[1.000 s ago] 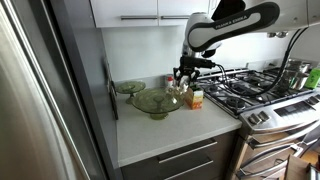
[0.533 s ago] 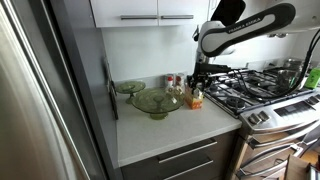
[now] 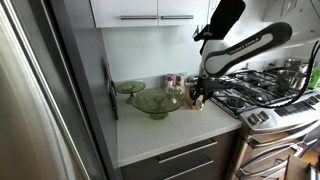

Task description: Put the egg holder on the counter then put a bulb of garlic on it

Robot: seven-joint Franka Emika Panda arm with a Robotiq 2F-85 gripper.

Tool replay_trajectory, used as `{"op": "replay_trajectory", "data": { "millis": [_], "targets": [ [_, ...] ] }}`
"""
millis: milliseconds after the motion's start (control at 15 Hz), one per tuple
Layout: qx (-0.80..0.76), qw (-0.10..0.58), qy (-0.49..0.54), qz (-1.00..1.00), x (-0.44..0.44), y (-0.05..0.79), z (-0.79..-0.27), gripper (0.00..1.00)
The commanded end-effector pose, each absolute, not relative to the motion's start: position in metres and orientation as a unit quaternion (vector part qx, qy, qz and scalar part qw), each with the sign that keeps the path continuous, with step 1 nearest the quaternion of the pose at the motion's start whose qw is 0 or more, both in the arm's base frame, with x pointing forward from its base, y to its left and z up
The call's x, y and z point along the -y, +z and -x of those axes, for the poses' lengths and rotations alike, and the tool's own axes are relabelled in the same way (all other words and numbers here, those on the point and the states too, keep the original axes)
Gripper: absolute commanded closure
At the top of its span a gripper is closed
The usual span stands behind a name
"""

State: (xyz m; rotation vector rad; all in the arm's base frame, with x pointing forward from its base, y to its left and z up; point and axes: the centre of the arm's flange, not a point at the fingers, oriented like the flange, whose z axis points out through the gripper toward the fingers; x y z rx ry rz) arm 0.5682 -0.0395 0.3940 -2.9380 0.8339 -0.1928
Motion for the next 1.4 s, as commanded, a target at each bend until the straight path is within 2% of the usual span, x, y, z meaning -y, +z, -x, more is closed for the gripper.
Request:
{"op": "replay_trajectory", "data": {
  "millis": [0,800,867,933,1133,1333],
  "targets": [
    [-0.255,0.036,-0.07,0.964,0.04,0.366,-0.554,0.71],
    [-0.265,0.038,-0.068,0.961,0.031,0.319,-0.544,0.71],
    [-0.263,0.038,-0.068,0.962,0.031,0.32,-0.544,0.21],
    [-0.263,0.036,-0.069,0.962,0.031,0.321,-0.544,0.19],
    [-0.261,0.031,-0.073,0.962,0.032,0.34,-0.541,0.01],
    [-0.243,0.02,-0.077,0.967,0.034,0.372,-0.536,0.0]
  ]
}}
